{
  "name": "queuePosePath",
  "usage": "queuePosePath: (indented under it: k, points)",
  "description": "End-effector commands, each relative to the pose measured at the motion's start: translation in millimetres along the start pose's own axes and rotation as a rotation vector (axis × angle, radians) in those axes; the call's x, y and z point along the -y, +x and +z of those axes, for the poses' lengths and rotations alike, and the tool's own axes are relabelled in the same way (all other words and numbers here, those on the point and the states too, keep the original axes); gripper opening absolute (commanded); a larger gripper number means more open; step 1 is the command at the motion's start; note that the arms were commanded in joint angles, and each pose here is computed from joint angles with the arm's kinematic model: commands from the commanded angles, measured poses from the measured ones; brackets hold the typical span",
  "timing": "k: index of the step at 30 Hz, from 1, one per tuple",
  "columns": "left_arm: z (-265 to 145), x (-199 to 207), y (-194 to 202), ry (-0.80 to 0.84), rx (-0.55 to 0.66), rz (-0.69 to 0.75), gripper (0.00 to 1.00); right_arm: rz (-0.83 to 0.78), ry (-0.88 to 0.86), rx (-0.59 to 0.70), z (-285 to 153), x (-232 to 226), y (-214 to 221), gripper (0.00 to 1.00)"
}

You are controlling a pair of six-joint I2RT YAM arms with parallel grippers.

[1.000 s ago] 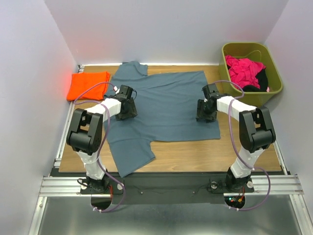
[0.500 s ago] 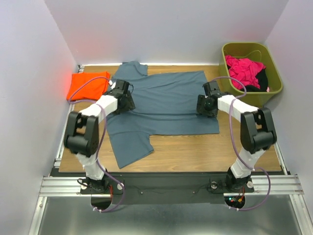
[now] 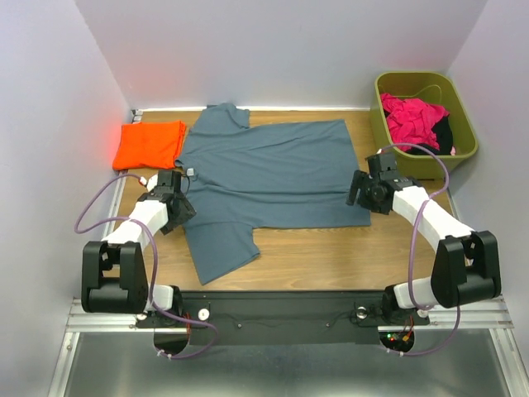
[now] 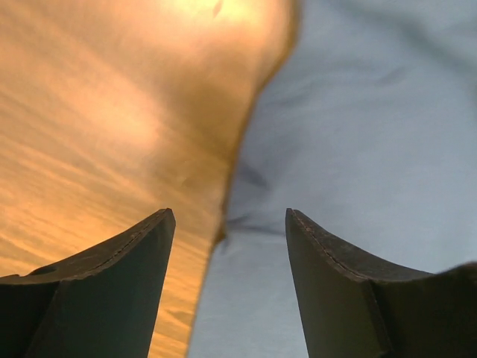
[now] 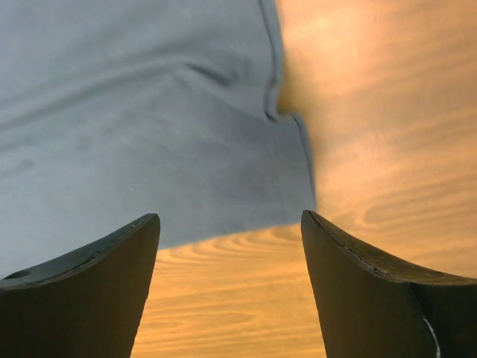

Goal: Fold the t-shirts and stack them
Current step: Flatten the tshirt out

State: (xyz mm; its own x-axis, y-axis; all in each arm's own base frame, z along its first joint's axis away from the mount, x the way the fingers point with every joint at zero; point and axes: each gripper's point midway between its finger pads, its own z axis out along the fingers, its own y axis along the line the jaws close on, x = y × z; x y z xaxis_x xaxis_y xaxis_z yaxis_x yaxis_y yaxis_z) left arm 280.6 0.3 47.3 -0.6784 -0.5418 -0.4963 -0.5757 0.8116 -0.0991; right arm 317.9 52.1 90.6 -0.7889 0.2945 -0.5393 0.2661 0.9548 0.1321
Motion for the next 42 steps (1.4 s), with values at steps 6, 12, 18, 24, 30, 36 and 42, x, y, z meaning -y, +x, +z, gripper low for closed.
queuePosePath:
  k: [6,12,18,24,30,36,42]
  points:
    - [18,-4,9,-0.016,-0.042,0.005,0.67,0.043,0.024,0.009,-7,14,8,0.82]
    - [19,-10,24,-0.019,-0.083,0.027,0.61,0.064,0.061,0.013,-5,24,8,0.82]
    - [27,-15,41,-0.022,-0.122,0.054,0.49,0.098,0.099,-0.011,2,35,15,0.81]
    - [31,-15,49,-0.024,-0.142,0.083,0.18,0.110,0.131,-0.044,10,43,27,0.79]
    - [27,-8,50,0.005,-0.135,0.102,0.00,0.121,0.148,-0.087,16,47,40,0.73]
    - [26,0,52,0.034,-0.130,0.125,0.00,0.149,0.145,-0.106,19,45,45,0.64]
    - [25,4,51,0.052,-0.122,0.136,0.00,0.156,0.156,-0.166,32,45,58,0.62]
